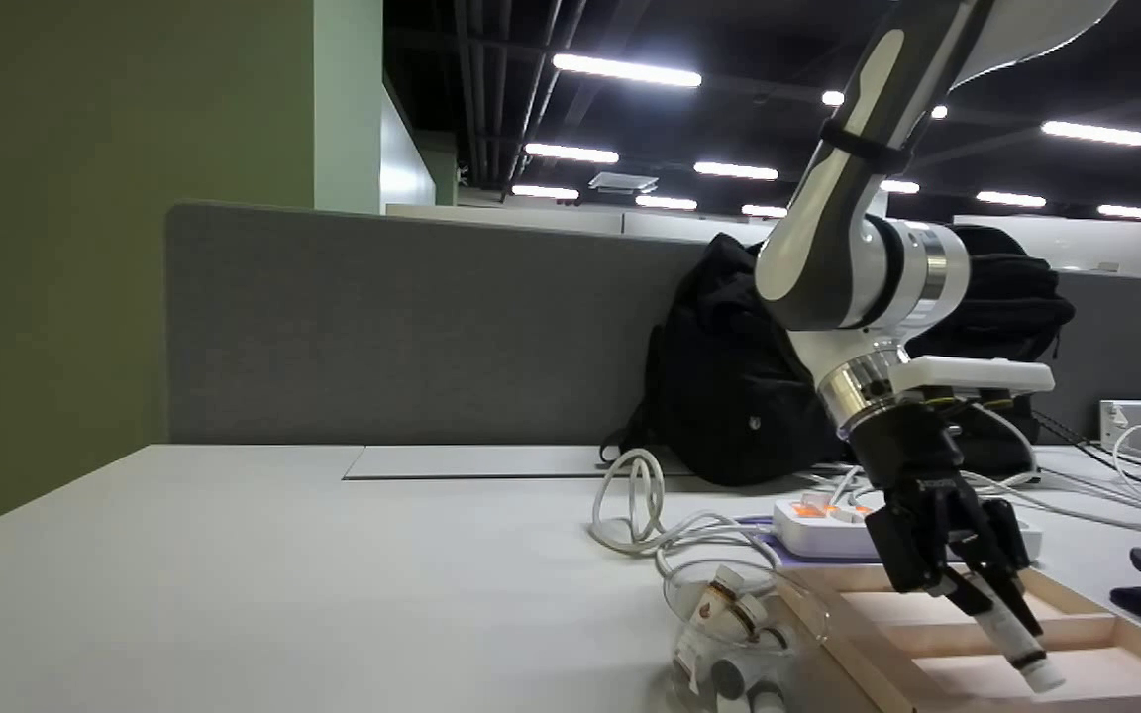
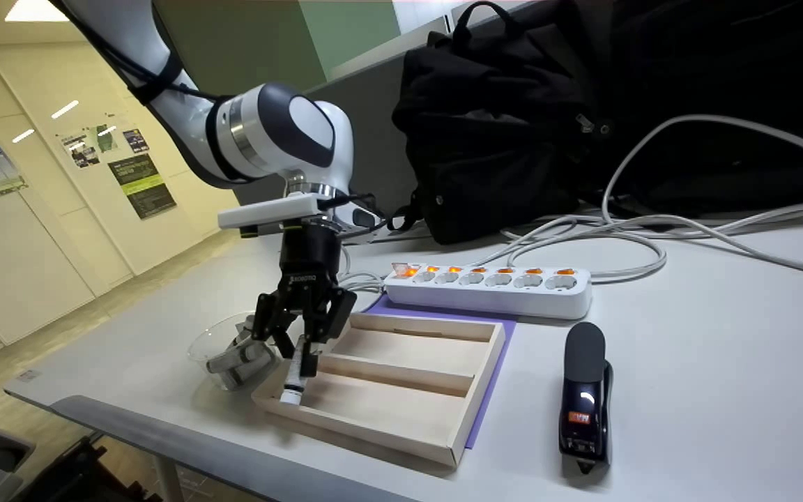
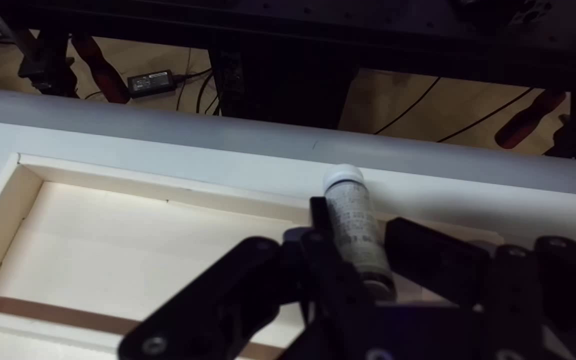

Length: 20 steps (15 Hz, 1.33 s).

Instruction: Pick up one small bottle from the plastic bowl and put it in the wooden tray.

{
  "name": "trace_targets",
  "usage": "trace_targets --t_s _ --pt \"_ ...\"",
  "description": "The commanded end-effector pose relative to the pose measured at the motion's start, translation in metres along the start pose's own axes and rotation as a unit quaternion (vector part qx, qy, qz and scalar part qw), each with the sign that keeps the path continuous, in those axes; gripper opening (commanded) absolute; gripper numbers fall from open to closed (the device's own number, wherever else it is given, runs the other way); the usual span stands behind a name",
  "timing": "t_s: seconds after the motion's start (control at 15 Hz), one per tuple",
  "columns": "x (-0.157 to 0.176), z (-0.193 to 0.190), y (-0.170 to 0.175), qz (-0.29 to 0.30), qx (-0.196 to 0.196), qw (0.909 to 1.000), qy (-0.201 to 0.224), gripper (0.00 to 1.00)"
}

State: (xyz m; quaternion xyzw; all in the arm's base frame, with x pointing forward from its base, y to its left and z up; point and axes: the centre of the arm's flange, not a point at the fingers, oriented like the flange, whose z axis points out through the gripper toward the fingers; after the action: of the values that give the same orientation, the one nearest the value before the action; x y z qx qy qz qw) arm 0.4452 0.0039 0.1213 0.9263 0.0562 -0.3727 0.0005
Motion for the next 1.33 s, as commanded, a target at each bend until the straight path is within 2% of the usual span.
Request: trace_targets --t_s 0.0,0.8,0.87,0.93,1.0,1.27 --pt "0.001 0.002 0.000 0.008 -0.005 1.0000 0.000 0.08" --pt "0.008 -0.010 0.004 0.008 0.010 0.9997 0.022 0.08" --pt "0.008 -0.009 0.004 0.006 0.011 0.9998 0.018 0.51" --pt "0.007 -0.009 0.004 0.005 0.010 0.9998 0.017 0.48" --pt "0.007 -0.009 0.003 0.005 0.011 0.9998 0.014 0.62" --pt "0.004 -0.012 0.001 0.004 0.012 0.9998 0.017 0.89"
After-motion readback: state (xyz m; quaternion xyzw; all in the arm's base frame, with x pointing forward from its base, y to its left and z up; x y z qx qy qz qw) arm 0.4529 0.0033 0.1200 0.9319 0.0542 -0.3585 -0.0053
